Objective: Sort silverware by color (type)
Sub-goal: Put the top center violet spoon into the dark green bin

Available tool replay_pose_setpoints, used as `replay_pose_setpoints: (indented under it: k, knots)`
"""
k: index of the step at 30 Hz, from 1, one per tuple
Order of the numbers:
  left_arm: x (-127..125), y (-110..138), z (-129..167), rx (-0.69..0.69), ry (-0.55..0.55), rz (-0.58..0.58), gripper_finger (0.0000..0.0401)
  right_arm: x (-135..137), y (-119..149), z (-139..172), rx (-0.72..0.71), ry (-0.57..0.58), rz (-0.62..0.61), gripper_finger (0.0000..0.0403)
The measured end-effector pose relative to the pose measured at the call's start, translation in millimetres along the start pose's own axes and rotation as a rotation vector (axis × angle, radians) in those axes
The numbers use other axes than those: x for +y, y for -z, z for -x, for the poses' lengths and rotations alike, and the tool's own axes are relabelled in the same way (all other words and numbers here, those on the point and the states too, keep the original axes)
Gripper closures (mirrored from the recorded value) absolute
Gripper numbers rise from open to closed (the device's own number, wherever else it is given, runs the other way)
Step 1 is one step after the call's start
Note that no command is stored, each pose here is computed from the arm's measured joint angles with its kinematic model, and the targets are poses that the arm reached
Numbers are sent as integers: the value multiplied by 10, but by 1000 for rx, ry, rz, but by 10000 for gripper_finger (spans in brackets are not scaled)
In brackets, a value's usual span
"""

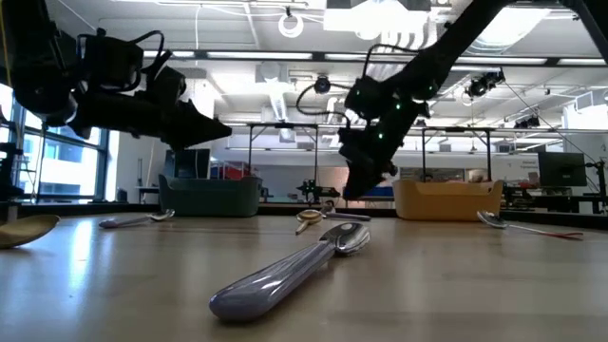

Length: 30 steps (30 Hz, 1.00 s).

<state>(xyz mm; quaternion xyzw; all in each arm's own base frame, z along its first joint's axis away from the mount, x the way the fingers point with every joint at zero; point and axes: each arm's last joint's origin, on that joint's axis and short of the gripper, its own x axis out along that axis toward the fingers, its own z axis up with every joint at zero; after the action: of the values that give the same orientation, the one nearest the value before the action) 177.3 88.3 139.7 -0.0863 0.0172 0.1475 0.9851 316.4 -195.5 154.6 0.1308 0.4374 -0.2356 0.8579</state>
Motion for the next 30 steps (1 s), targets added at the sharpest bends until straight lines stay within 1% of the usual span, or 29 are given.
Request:
replay_pose_setpoints:
  k: [5, 7, 12, 17, 20, 27, 30]
  knots:
    - [0, 21, 19, 8, -2, -1, 401, -10, 100, -183, 57, -4, 0, 302]
    - [0, 21, 19, 8, -1, -7, 401, -12, 98, -213, 54, -7, -2, 311]
    - [-3, 5, 20, -9, 1, 0, 401, -12, 109, -236, 61, -8, -4, 323]
    - [-10, -42, 20, -55, 10, 16, 401, -10, 115, -237, 65, -15, -3, 332]
    - [-9, -72, -11, -65, 12, 23, 401, -5, 109, -235, 68, -14, -1, 319]
    - [-8, -147, -71, -94, 18, 28, 401, -8, 78, -230, 70, -13, 5, 251]
    - [-7, -140, -72, -86, 17, 34, 401, -16, 80, -231, 72, 17, 8, 237]
